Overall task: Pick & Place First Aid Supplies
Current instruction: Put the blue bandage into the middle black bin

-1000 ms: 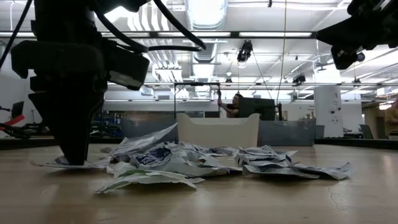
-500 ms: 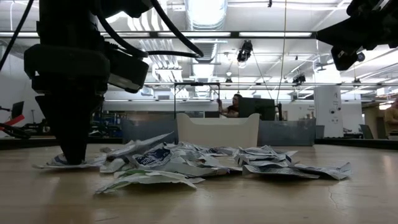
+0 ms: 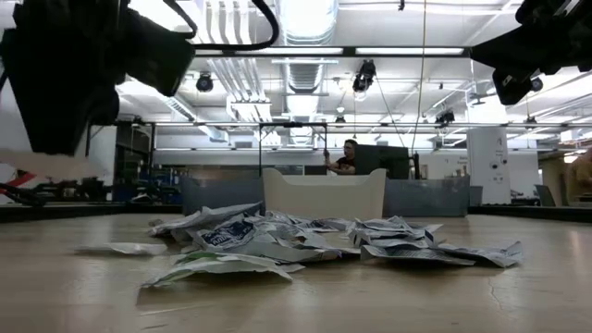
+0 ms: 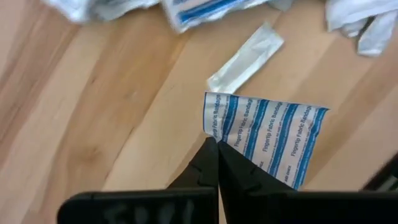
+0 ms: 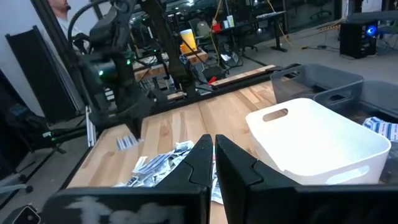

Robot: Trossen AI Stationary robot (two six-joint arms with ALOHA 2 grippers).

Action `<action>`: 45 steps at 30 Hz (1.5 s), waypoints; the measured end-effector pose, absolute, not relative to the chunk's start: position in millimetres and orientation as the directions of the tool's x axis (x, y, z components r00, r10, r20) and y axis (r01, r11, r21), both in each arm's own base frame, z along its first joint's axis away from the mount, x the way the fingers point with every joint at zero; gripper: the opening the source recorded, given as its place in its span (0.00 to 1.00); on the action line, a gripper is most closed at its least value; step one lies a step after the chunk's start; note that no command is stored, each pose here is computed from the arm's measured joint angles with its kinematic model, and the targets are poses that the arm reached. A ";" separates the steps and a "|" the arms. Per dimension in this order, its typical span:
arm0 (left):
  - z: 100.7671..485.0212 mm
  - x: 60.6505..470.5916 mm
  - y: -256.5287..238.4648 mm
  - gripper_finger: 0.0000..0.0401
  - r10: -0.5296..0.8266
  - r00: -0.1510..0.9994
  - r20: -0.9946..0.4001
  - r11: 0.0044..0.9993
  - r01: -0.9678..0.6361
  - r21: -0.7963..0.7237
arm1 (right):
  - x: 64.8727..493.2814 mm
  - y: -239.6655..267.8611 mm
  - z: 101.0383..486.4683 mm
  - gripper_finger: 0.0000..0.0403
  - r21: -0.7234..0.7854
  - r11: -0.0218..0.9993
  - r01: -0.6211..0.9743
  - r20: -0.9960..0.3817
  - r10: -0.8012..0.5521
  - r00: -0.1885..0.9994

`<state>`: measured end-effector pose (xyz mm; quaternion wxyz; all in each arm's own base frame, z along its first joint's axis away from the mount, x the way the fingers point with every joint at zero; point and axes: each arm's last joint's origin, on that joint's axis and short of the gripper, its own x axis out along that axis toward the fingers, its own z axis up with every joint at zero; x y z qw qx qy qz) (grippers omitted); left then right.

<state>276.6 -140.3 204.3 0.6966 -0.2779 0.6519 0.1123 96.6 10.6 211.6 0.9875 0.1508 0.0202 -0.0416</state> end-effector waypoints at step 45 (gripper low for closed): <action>282.8 385.9 155.6 0.00 0.720 0.618 -0.314 0.634 -0.771 -0.062 | 96.6 10.6 211.5 0.04 0.285 0.954 0.089 -0.051 -0.077 0.996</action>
